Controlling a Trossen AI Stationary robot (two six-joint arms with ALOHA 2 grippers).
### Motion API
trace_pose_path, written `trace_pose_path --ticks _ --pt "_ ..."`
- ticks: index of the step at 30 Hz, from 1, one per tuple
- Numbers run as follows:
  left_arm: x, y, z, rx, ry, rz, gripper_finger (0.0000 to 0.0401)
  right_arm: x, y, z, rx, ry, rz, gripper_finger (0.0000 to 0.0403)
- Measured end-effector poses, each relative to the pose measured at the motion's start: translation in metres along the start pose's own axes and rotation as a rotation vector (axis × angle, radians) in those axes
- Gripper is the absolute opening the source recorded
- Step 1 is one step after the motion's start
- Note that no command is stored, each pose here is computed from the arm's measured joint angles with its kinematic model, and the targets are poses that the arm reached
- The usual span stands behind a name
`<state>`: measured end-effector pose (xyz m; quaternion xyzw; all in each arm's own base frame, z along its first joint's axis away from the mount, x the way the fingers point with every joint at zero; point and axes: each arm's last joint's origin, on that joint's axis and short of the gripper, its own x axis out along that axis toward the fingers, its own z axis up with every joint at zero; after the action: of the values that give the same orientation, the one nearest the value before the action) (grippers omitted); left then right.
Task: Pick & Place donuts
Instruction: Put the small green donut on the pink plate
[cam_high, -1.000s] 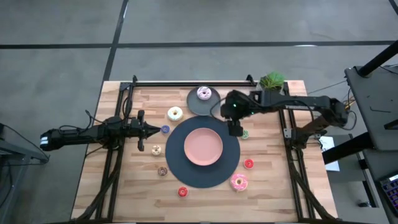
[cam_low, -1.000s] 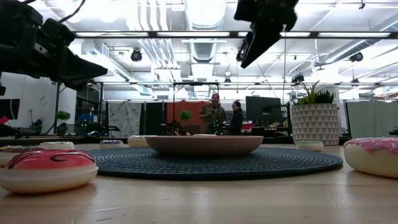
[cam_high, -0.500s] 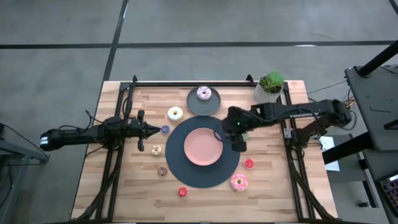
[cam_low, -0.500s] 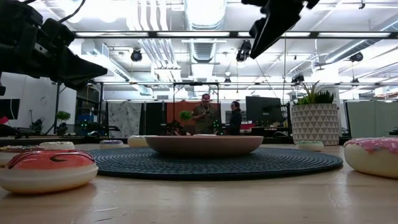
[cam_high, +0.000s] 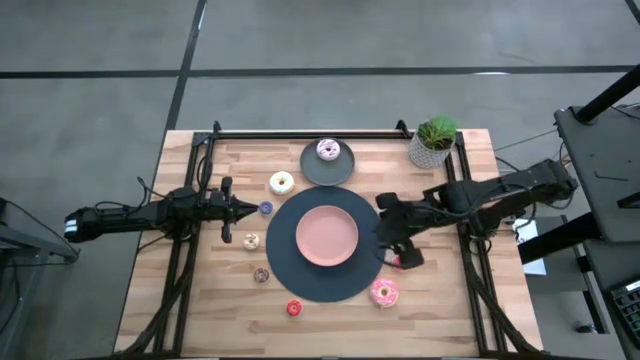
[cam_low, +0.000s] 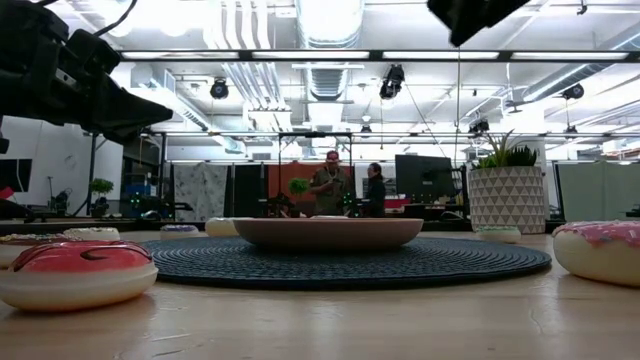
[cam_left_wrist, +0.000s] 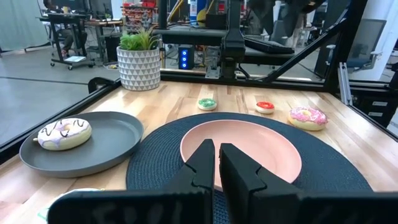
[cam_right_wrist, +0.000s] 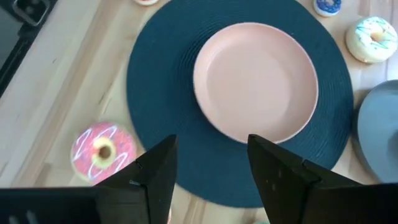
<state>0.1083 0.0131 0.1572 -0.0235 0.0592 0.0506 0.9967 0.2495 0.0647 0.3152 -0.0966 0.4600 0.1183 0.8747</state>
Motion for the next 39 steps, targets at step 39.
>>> trace_pose_path --ticks 39 --pt "0.0 0.0 0.0 0.0 0.002 0.0 0.0 0.018 -0.062 -0.093 0.325 0.268 -0.167 0.022"
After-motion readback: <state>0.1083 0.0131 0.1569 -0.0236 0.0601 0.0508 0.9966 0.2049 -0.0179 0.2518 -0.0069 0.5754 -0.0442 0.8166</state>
